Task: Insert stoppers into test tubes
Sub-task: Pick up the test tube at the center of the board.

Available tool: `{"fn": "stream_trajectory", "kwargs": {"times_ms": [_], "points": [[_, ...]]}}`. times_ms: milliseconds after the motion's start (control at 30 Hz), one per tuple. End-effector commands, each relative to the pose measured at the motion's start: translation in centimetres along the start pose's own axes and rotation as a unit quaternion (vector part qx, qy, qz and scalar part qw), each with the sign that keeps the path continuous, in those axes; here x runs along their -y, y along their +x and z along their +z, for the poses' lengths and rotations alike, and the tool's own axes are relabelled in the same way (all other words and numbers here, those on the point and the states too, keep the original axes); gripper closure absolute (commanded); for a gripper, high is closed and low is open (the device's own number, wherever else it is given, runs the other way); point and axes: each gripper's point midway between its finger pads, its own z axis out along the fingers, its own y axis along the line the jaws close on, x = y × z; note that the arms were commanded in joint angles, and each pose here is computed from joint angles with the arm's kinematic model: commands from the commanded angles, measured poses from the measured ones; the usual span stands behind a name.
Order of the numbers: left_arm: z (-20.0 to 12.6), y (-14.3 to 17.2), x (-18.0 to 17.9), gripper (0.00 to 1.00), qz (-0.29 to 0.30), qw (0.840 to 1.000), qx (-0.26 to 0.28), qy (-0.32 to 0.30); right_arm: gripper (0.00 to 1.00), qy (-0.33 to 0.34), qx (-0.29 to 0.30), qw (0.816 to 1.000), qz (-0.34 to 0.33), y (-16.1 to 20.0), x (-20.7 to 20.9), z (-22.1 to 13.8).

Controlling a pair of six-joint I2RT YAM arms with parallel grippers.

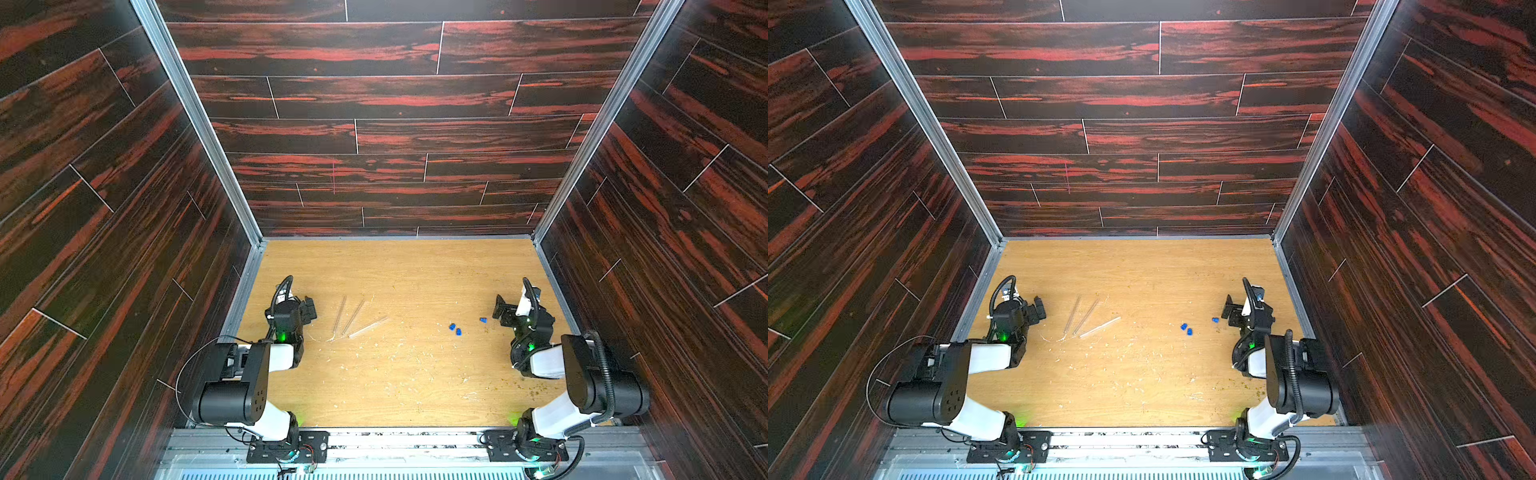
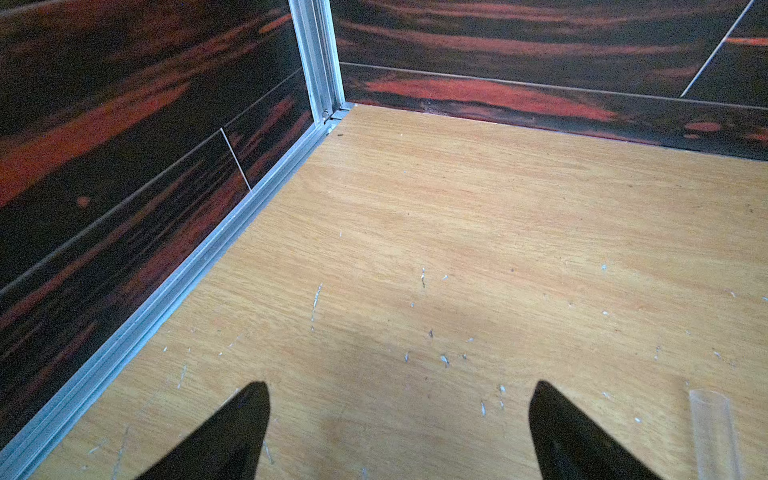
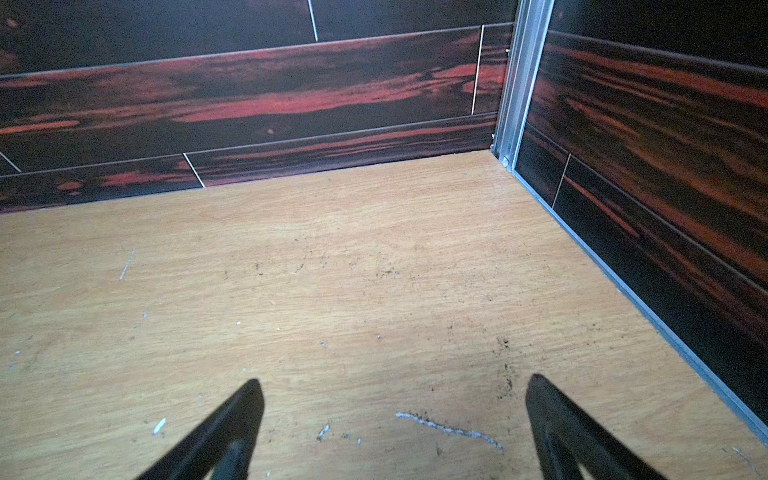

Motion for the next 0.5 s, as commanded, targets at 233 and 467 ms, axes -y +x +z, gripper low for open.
{"fn": "stream_trajectory", "kwargs": {"times_ms": [233, 467], "points": [[0.09, -0.73, 0.16, 0.00, -0.001, 1.000, 0.009, -0.001, 0.01, -0.004, 0.017, 1.000, 0.005, -1.13, -0.16, -0.10], [0.10, -0.72, 0.15, 0.00, -0.001, 1.000, 0.009, -0.001, 0.01, -0.004, 0.017, 1.000, 0.004, -1.13, -0.18, -0.10]]}}
